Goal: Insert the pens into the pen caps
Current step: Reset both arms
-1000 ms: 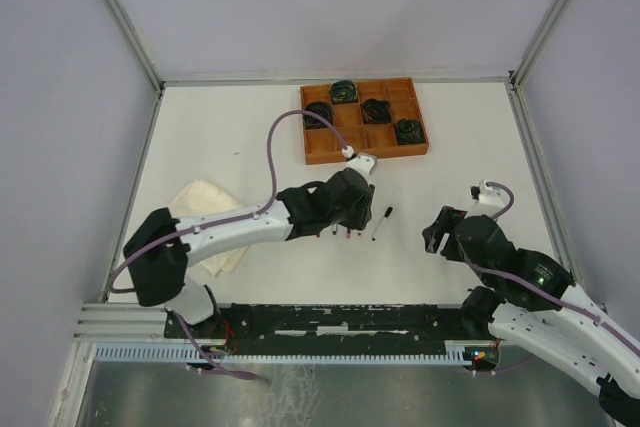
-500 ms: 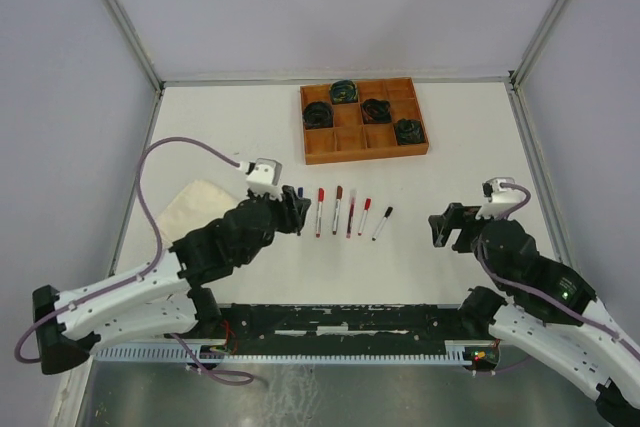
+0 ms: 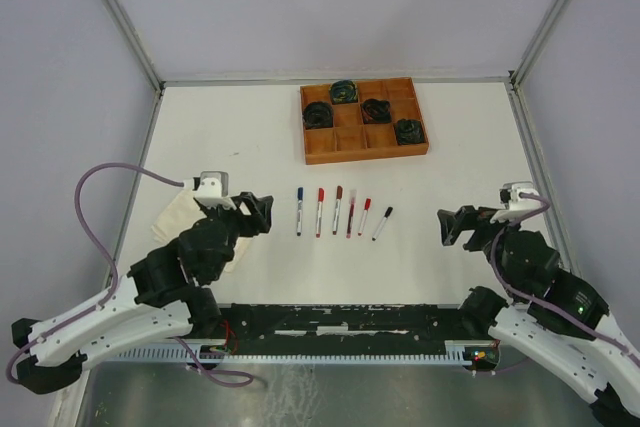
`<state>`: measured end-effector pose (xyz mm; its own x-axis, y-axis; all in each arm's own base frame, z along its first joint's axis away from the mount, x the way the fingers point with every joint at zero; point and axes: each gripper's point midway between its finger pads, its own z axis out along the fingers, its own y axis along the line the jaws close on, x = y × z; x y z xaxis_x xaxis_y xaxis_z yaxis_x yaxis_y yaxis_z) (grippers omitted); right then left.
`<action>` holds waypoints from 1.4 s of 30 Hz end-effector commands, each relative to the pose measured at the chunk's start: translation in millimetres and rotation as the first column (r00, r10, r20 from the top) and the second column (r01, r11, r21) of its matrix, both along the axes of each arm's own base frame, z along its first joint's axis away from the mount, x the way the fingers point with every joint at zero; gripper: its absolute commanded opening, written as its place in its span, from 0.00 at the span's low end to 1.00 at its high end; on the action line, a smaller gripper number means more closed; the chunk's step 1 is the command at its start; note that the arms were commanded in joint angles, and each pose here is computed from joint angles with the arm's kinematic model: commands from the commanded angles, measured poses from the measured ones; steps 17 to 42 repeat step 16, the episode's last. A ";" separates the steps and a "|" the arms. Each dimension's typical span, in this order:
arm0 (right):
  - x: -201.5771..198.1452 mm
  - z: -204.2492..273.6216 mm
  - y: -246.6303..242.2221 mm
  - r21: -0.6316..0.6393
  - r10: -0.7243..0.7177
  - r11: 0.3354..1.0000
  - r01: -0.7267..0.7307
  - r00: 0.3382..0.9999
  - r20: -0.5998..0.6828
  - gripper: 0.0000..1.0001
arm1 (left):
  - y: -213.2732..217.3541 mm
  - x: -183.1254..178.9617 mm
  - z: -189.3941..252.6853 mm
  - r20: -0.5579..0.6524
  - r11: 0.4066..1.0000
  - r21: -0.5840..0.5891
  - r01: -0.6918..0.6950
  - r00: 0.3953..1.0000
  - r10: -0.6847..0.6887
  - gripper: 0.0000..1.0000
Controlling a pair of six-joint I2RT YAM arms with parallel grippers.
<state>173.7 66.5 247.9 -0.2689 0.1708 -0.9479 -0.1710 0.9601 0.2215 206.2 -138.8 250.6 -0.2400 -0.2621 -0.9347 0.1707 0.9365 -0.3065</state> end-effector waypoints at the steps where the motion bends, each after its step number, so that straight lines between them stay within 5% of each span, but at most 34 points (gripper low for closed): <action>1: 7.9 3.4 -10.3 -0.013 -0.092 0.996 0.092 0.996 -0.003 0.99 | 20.3 0.1 -3.4 0.000 0.996 0.002 -0.086 0.996 0.086 0.79; 13: 13.4 -1.3 -5.5 -0.016 -0.119 0.993 0.119 0.992 -0.045 0.99 | 34.8 -4.4 -1.2 0.007 0.992 -0.044 -0.121 0.993 0.121 0.92; 42: 12.0 -1.0 -6.1 -0.015 -0.116 0.993 0.115 0.992 -0.046 0.99 | 34.7 -4.1 -1.9 0.004 0.992 -0.043 -0.123 0.992 0.123 0.92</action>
